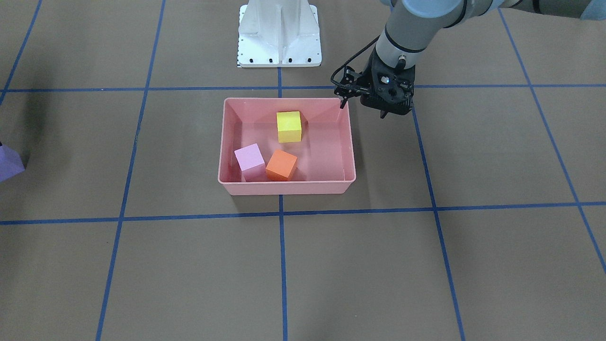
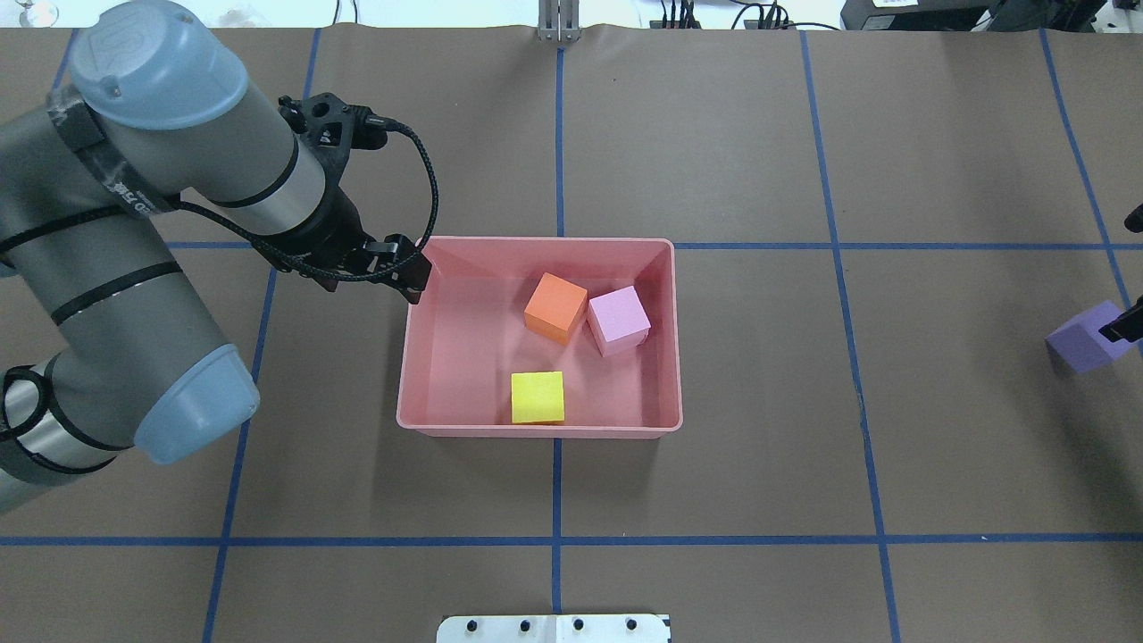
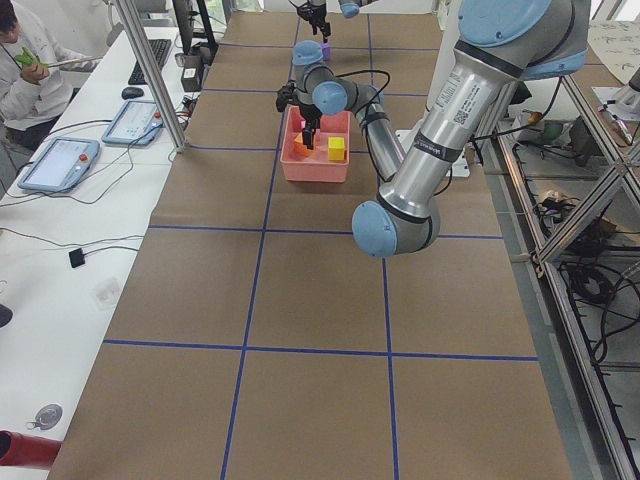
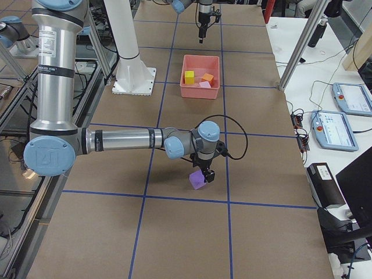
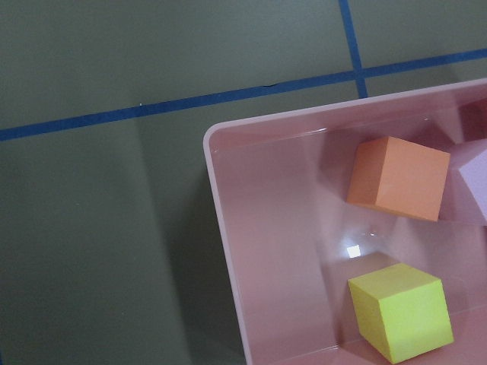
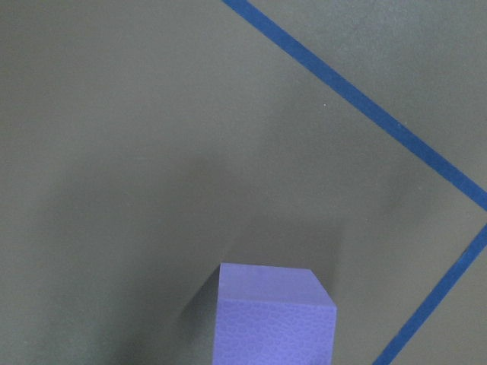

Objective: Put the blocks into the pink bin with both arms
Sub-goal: 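Hold the left gripper above the bin edge while the right gripper approaches the purple cube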

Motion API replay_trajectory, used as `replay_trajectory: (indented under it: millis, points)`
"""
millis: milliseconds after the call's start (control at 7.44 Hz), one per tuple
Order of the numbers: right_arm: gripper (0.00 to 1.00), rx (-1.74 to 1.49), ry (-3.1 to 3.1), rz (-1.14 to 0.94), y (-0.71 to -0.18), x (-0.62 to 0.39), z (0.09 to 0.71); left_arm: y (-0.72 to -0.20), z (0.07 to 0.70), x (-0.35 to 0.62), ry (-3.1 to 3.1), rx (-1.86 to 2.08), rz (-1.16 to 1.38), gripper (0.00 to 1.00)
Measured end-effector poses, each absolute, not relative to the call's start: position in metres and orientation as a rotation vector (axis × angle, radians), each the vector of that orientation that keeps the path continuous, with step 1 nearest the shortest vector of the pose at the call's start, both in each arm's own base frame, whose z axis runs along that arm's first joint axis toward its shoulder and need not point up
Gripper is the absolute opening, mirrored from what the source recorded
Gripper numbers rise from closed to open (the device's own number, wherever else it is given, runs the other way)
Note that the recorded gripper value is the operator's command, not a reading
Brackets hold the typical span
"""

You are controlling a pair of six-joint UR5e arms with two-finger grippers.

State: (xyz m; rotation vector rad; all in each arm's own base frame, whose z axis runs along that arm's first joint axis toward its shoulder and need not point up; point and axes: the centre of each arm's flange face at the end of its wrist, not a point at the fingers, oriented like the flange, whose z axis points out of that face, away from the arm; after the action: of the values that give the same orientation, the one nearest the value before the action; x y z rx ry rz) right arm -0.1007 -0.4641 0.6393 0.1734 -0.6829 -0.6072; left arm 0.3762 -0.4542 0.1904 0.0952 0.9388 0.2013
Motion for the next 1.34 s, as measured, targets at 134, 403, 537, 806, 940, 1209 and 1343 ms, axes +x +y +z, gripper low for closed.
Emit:
replay_trajectory:
  millis: [134, 403, 537, 806, 940, 1209, 1343]
  points:
    - [1.0, 0.158, -0.684, -0.598, -0.464, -0.101, 0.646, -0.454, 0.191, 0.376, 0.938, 0.095, 0.203, 1.0]
    - [1.0, 0.132, -0.686, -0.555, -0.464, -0.101, 0.652, -0.455, 0.192, 0.376, 0.937, 0.094, 0.203, 1.0]
    - [1.0, 0.122, -0.687, -0.533, -0.465, -0.102, 0.653, -0.455, 0.193, 0.376, 0.936, 0.093, 0.202, 1.0]
    - [1.0, 0.117, -0.69, -0.508, -0.466, -0.103, 0.658, -0.455, 0.194, 0.377, 0.934, 0.091, 0.202, 1.0]
    - [1.0, 0.125, -0.695, -0.503, -0.466, -0.104, 0.665, -0.455, 0.195, 0.377, 0.933, 0.09, 0.202, 1.0]
    - [1.0, 0.147, -0.708, -0.5, -0.465, -0.109, 0.682, -0.455, 0.195, 0.378, 0.932, 0.089, 0.203, 1.0]
    - [1.0, 0.151, -0.726, -0.482, -0.464, -0.114, 0.678, -0.455, 0.195, 0.378, 0.932, 0.088, 0.203, 1.0]
